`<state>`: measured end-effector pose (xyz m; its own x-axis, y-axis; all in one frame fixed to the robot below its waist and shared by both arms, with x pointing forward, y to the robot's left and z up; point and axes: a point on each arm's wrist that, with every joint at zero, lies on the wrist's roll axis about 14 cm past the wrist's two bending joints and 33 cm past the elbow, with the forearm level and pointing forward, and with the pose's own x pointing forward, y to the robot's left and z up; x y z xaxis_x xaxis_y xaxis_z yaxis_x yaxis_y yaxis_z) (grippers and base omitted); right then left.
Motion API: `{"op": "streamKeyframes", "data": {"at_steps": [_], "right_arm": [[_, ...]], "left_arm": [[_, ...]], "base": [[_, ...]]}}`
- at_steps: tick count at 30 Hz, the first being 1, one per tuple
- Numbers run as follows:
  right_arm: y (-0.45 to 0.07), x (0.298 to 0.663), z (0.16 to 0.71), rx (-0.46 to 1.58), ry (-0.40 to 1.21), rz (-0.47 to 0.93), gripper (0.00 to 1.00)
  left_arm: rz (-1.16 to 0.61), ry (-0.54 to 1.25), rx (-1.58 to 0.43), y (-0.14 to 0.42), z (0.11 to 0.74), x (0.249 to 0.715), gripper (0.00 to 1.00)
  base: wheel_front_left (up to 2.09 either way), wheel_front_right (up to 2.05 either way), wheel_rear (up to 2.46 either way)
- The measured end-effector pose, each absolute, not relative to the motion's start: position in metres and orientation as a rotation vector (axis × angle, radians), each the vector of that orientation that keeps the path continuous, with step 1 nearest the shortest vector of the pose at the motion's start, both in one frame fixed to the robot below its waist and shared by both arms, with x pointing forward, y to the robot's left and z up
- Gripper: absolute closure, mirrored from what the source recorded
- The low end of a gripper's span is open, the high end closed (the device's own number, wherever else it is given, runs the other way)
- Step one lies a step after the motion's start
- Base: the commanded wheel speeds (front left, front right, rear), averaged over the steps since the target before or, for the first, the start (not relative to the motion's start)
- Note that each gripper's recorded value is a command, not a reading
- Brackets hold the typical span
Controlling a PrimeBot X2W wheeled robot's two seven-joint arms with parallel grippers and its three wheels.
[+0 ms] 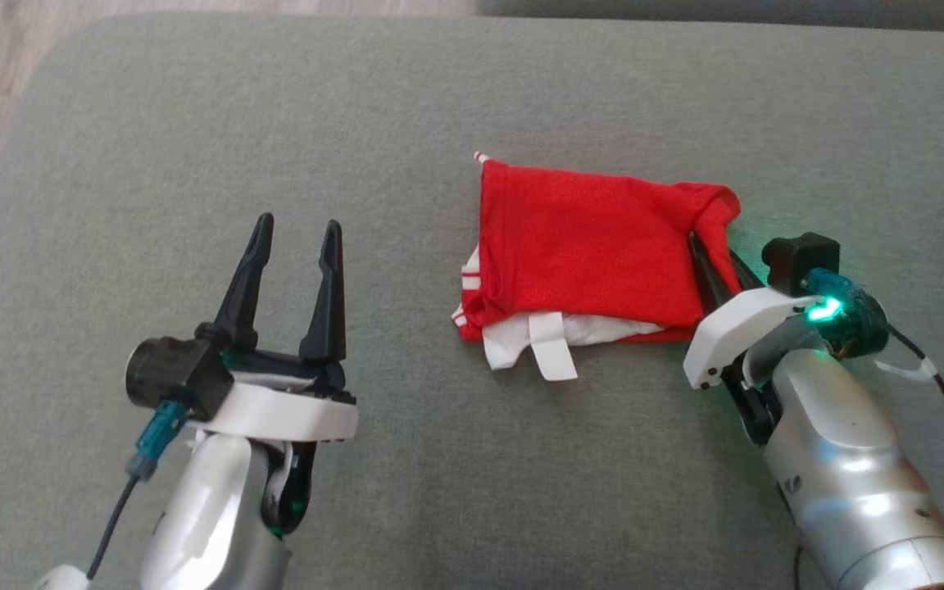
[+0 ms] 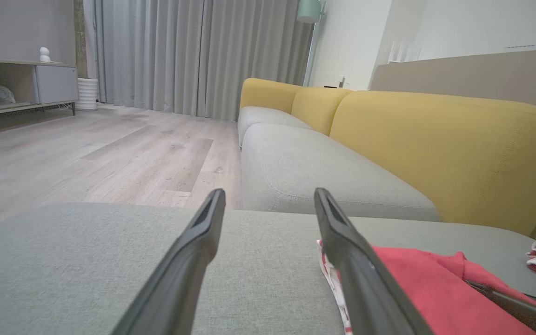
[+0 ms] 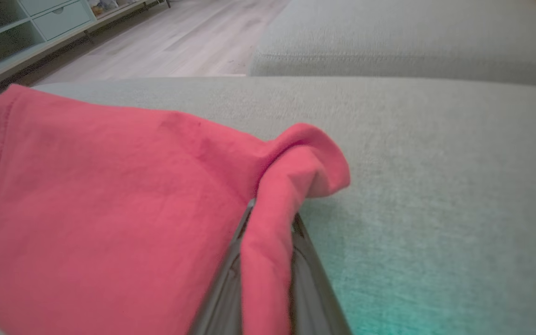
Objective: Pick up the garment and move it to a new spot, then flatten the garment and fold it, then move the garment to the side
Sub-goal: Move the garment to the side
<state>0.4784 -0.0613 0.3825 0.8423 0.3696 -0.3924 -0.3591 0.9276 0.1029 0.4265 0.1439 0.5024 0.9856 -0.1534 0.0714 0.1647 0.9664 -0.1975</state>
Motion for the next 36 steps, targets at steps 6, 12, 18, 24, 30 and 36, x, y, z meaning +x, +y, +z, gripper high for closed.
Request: {"op": "streamKeyframes", "data": {"at_steps": [6, 12, 18, 24, 30, 36], "right_arm": [[-0.078, 0.482, 0.409, -0.086, 0.322, 0.377, 1.0], [-0.108, 0.488, 0.449, -0.216, 0.21, 0.329, 1.0], [-0.162, 0.482, 0.465, -0.34, 0.205, 0.252, 1.0], [-0.223, 0.48, 0.474, -0.47, 0.233, 0.17, 1.0], [-0.285, 0.482, 0.482, -0.541, 0.287, 0.061, 1.0], [-0.332, 0.484, 0.486, -0.596, 0.345, -0.042, 1.0]], "left_arm": [[-0.203, -0.075, -0.214, 0.129, 0.51, 0.424, 0.0], [-0.29, -0.11, -0.229, 0.095, 0.527, 0.423, 0.0], [-0.354, -0.118, -0.234, 0.07, 0.532, 0.42, 0.0], [-0.396, -0.1, -0.244, 0.054, 0.525, 0.424, 0.0], [-0.417, -0.074, -0.254, 0.046, 0.514, 0.435, 0.0], [-0.436, -0.053, -0.261, 0.039, 0.502, 0.448, 0.0]], "base": [[0.0, 0.0, 0.0], [0.0, 0.0, 0.0], [0.0, 0.0, 0.0], [0.0, 0.0, 0.0], [0.0, 0.0, 0.0], [0.0, 0.0, 0.0]]}}
